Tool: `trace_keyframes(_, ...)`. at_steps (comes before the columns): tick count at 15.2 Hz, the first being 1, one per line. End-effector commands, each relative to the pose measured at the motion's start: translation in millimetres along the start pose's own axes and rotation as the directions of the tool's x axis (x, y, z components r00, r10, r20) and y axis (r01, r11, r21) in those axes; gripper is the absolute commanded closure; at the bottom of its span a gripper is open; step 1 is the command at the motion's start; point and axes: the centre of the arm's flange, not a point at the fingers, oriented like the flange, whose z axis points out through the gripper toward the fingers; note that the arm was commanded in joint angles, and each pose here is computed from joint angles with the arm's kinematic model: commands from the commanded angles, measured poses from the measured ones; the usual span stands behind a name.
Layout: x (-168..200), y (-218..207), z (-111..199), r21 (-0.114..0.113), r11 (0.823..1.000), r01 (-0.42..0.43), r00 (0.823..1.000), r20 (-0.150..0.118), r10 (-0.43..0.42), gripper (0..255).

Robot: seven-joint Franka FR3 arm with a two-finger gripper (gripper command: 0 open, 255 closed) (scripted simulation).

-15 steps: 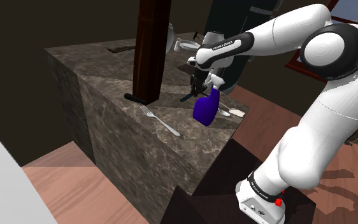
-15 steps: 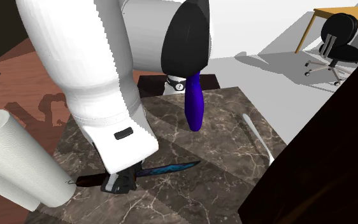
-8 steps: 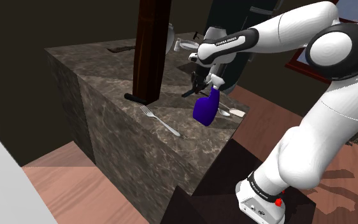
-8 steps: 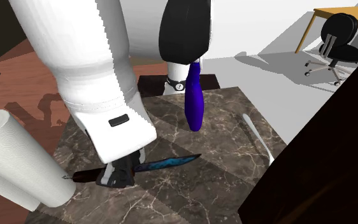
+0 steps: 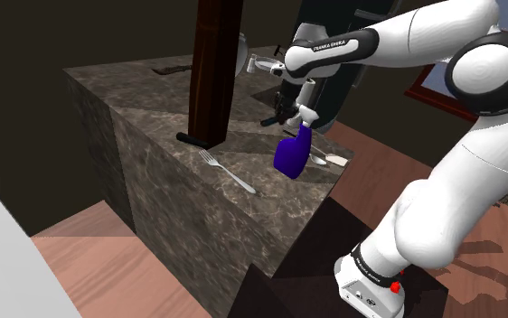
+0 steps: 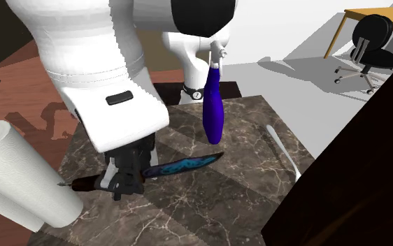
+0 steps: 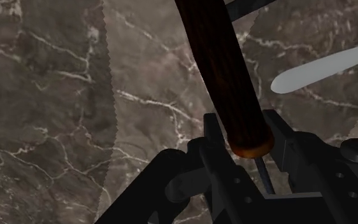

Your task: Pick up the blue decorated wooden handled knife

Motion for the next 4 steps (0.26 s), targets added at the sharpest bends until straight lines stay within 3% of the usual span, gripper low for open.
trace_keyframes(1,-1.2,-0.3,-10.5,0.0,1.0,0.0,1.0,0.0,0.0,255)
trace_keyframes(4,-1.2,-0.1,-16.6,0.0,1.0,0.0,1.0,0.0,0.0,255)
